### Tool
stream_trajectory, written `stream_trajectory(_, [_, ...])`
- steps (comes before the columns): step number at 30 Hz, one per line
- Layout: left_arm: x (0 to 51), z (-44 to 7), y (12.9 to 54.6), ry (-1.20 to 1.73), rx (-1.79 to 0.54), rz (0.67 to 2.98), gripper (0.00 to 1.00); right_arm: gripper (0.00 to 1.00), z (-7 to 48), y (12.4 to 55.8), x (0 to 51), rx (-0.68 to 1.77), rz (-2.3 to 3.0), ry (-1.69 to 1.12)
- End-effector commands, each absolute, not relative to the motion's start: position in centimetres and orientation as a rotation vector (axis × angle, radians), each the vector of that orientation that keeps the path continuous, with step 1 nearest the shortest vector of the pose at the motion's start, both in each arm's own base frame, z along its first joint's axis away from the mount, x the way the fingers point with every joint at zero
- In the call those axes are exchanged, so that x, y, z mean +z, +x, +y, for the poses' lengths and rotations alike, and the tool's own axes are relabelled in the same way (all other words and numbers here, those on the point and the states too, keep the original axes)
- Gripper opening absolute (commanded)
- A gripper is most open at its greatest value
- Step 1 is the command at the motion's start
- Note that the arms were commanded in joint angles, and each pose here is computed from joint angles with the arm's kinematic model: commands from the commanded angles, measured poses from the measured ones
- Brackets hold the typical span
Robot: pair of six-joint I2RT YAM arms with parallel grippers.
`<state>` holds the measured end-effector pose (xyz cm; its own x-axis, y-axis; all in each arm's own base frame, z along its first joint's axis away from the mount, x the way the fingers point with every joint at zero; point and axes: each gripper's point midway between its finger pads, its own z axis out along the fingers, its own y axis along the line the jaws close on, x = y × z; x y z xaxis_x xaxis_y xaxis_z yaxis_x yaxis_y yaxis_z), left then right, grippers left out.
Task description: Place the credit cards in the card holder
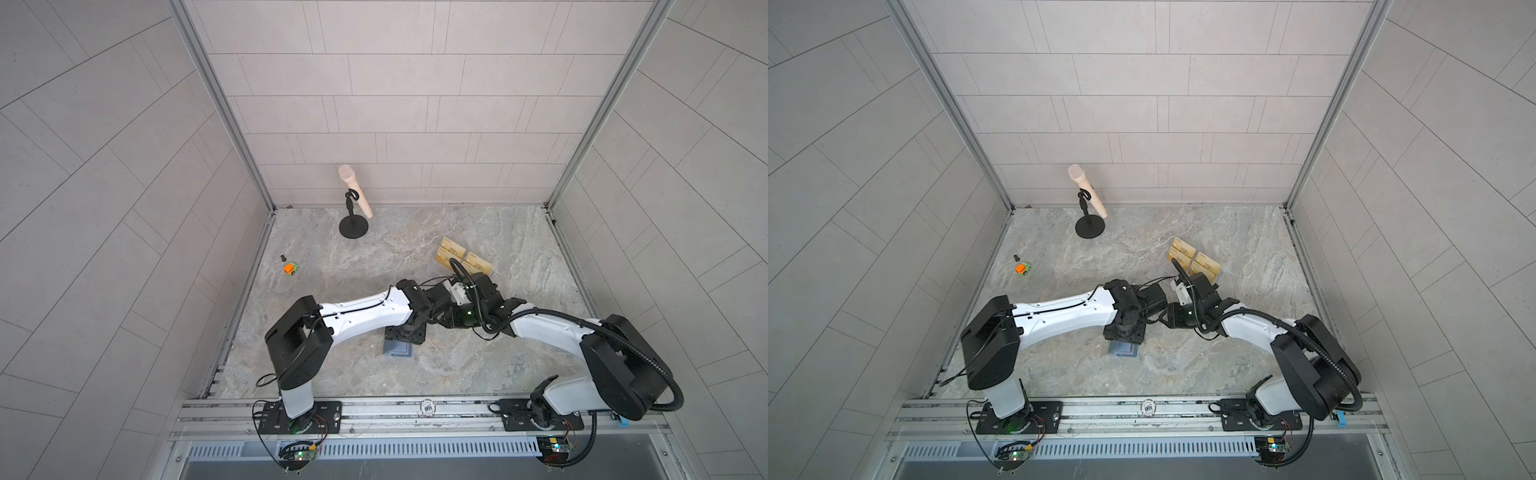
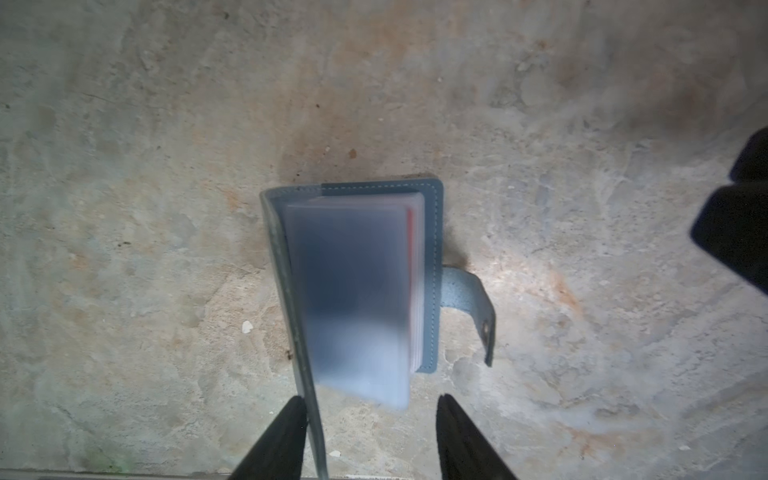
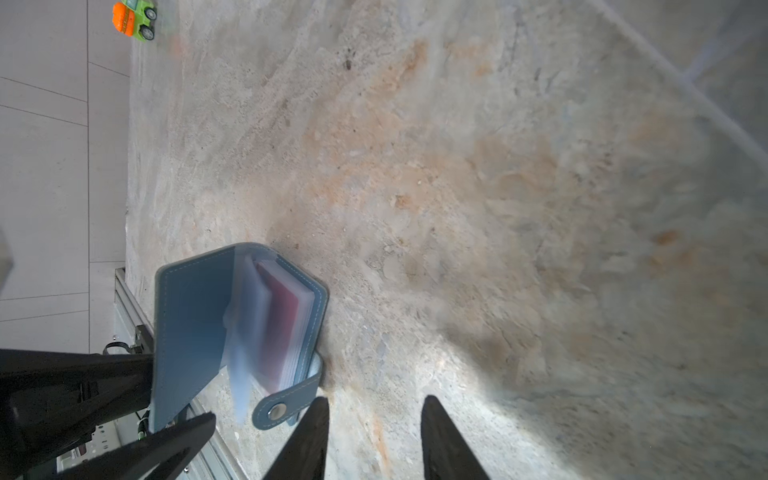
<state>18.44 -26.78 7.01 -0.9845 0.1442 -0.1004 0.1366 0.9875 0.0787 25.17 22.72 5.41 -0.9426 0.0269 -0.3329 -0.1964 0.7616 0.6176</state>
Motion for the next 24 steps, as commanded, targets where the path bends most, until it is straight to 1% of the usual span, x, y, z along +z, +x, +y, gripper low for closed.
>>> stream_trajectory(1, [6.4,-28.0,18.0,0.267,0.023,3.055,0.57,0.40,22.6,25.3,5.0,0.977,2.627,-0.120])
stream_trajectory(4, [5.8,-30.0,18.3,0.307,-0.156,3.047,0.57,0.39,22.8,25.5,5.8,0.990,2.624,-0.116])
stream_trajectory(6, [5.3,-31.2,18.1,0.328,-0.334,3.051,0.58,0.39,22.5,25.2,6.0,0.968,2.640,-0.138])
stream_trajectory(7, [5.2,-31.5,18.0,0.328,-0.407,3.049,0.58,0.39,22.7,25.8,7.0,0.956,2.624,-0.153])
stream_trajectory(9, [4.7,-31.1,18.0,0.309,-0.525,3.050,0.57,0.39,22.4,25.9,7.6,0.925,2.632,-0.170])
stream_trajectory(13, [4.1,-28.8,18.3,0.279,-0.612,3.035,0.57,0.39,22.5,25.9,8.7,0.925,2.626,-0.157])
stream_trajectory(17, [6.5,-30.3,18.1,0.342,-0.883,2.940,0.58,0.39,22.4,25.8,9.2,0.874,2.635,-0.159])
stream_trajectory(19, [7.8,-31.0,17.6,0.395,-0.969,2.921,0.57,0.39,22.1,25.9,9.3,0.845,2.642,-0.144])
stream_trajectory(22, [8.3,-29.0,17.8,0.417,-0.881,2.943,0.55,0.39,22.4,26.0,9.6,0.840,2.659,-0.137])
stream_trajectory(24, [8.3,-26.9,18.9,0.316,-0.872,2.928,0.52,0.40,22.9,25.8,10.0,0.821,2.667,-0.157])
